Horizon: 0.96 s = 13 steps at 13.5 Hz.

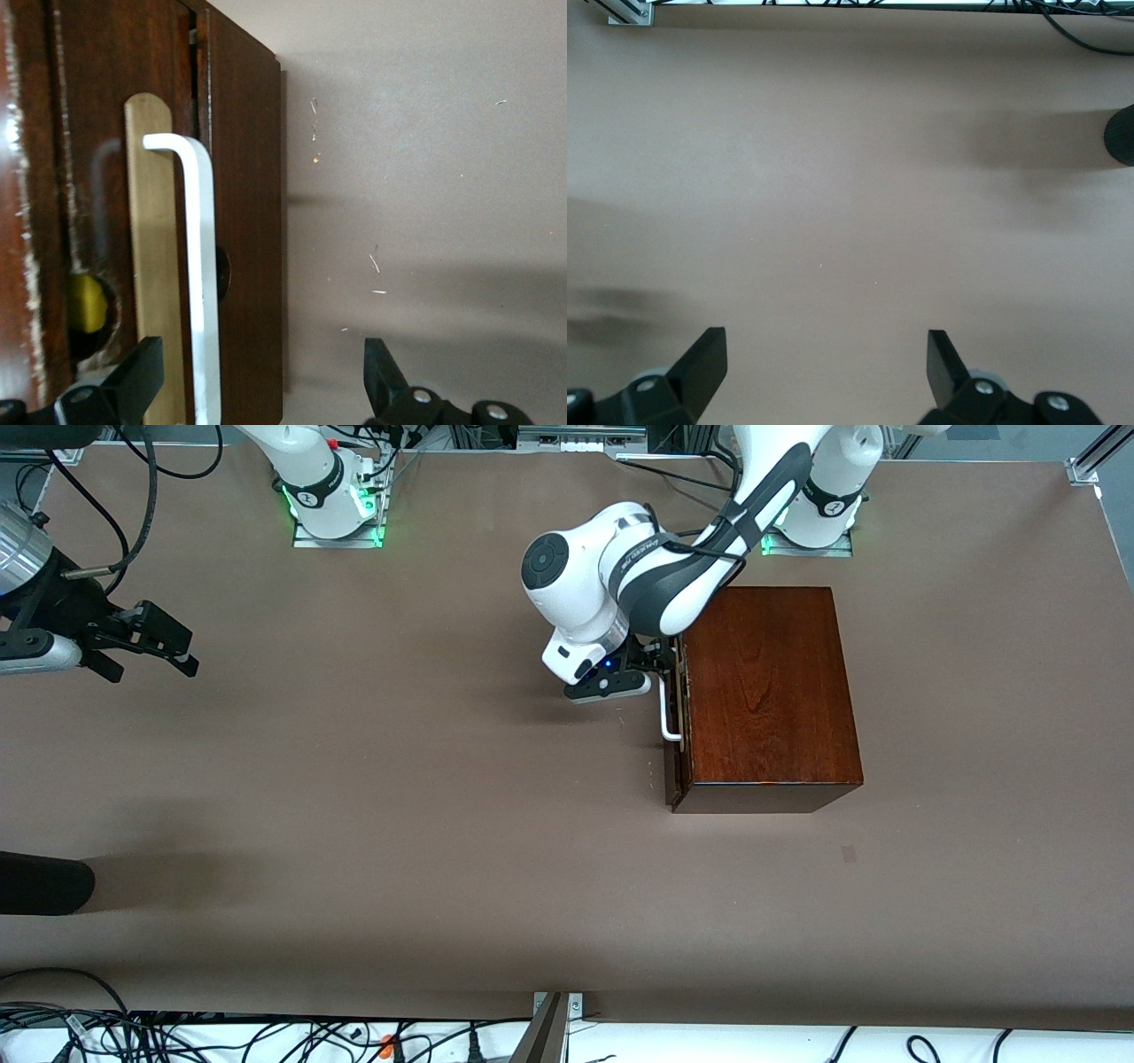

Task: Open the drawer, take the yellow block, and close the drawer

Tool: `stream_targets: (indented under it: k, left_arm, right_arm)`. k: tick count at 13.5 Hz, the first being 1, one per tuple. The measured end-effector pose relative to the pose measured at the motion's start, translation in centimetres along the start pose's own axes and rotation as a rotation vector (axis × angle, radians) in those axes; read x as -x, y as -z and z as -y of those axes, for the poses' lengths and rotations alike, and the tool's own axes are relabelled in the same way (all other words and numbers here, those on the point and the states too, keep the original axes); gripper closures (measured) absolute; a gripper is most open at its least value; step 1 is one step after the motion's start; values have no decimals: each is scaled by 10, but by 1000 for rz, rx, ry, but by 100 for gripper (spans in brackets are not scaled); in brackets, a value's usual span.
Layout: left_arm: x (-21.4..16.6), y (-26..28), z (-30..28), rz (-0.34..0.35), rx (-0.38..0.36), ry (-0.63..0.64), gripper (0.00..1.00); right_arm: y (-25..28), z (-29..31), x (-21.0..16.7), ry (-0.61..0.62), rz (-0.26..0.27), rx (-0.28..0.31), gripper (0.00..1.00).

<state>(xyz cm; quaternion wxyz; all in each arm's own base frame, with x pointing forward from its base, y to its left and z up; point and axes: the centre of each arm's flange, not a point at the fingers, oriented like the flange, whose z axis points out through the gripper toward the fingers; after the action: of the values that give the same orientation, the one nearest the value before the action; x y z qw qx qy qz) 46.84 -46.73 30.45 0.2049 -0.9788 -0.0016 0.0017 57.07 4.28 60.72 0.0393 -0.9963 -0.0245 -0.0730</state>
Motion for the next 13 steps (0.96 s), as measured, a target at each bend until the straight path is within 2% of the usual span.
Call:
stream_targets:
  k: [4,13]
  left_arm:
    - [-1,-9,-2,1,-13,-64,0]
    - [-5,-31,-8,24,-21,-73,0]
  right_arm:
    - [0,0,0,0,0,0,0]
    - [-5,0,-1,-2,9,0,0]
